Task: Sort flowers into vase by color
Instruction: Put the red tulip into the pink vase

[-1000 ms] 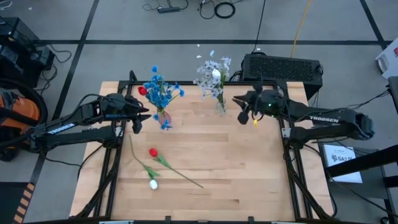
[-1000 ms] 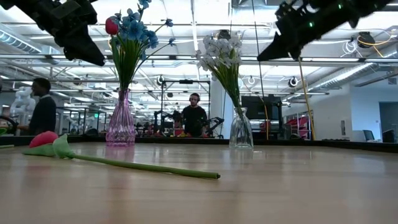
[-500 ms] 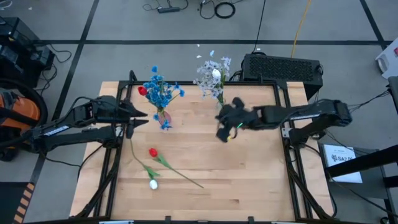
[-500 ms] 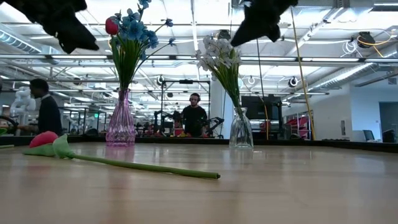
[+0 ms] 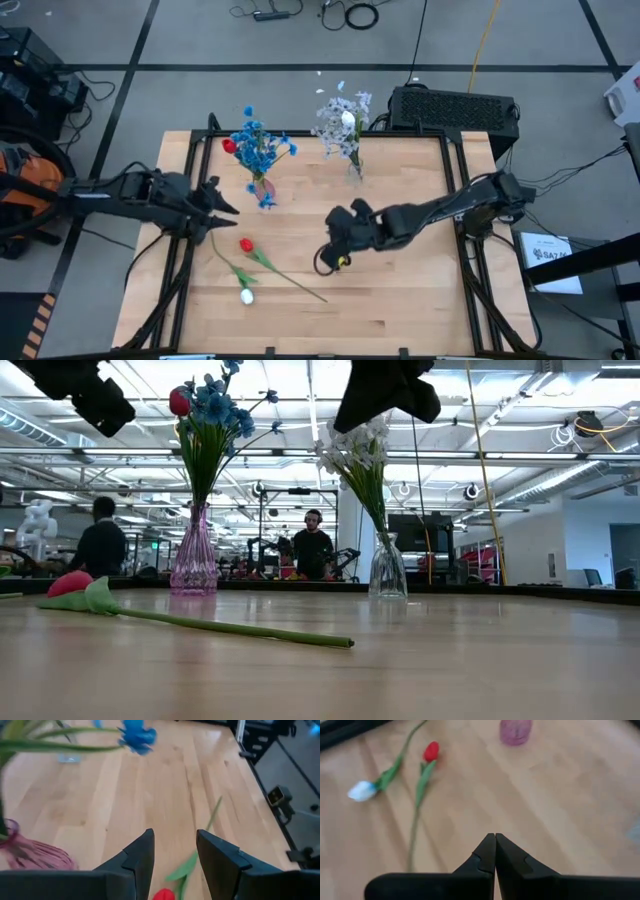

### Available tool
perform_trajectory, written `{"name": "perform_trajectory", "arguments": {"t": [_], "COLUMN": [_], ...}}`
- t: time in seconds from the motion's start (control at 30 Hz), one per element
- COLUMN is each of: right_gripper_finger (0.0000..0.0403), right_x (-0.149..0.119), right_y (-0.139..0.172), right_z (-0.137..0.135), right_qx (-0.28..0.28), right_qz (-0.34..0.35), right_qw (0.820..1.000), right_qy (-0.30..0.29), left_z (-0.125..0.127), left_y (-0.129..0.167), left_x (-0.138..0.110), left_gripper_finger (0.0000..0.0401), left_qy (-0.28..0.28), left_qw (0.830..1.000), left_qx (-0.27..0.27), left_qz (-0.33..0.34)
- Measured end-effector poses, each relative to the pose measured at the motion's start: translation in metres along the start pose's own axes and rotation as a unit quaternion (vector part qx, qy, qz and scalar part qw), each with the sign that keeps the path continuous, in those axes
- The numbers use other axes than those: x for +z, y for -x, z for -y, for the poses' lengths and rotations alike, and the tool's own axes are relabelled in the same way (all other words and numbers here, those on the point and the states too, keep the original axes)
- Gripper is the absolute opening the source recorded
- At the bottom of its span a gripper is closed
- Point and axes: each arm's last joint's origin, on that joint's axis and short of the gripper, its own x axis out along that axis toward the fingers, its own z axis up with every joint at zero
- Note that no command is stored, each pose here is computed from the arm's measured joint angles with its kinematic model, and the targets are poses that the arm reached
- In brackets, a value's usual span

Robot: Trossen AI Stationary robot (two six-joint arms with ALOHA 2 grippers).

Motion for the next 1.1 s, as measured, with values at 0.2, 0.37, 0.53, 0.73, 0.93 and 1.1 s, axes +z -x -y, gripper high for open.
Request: {"name": "perform_trajectory", "arguments": {"t": [0.2, 0.37, 0.53, 0.73, 0.93, 1.1], "right_gripper_finger": [0.0, 0.0, 0.0, 0.0, 0.0003, 0.004], "right_x": [-0.007, 0.003, 0.017, 0.037, 0.036, 0.027], "right_y": [-0.012, -0.028, -0.061, -0.108, -0.152, -0.17], "right_z": [-0.026, -0.052, -0.071, -0.083, -0.088, -0.09], "right_qx": [0.026, 0.063, 0.071, 0.09, 0.14, 0.144], "right_qz": [0.005, 0.012, 0.004, -0.019, -0.071, -0.084], "right_qw": [0.999, 0.997, 0.997, 0.996, 0.988, 0.986], "right_qy": [-0.042, -0.039, -0.014, -0.021, -0.003, 0.001], "left_z": [0.009, 0.01, 0.01, 0.011, 0.011, 0.011], "left_y": [-0.007, -0.01, -0.01, -0.009, -0.009, -0.009], "left_x": [-0.004, -0.02, -0.025, -0.025, -0.025, -0.025], "left_gripper_finger": [0.0152, 0.0152, 0.0152, 0.0152, 0.0152, 0.0152], "left_qy": [0.014, 0.059, 0.076, 0.074, 0.074, 0.075], "left_qw": [0.999, 0.99, 0.984, 0.984, 0.984, 0.984], "left_qx": [0.0, 0.03, 0.054, 0.054, 0.054, 0.054], "left_qz": [-0.039, -0.128, -0.154, -0.152, -0.152, -0.152]}}
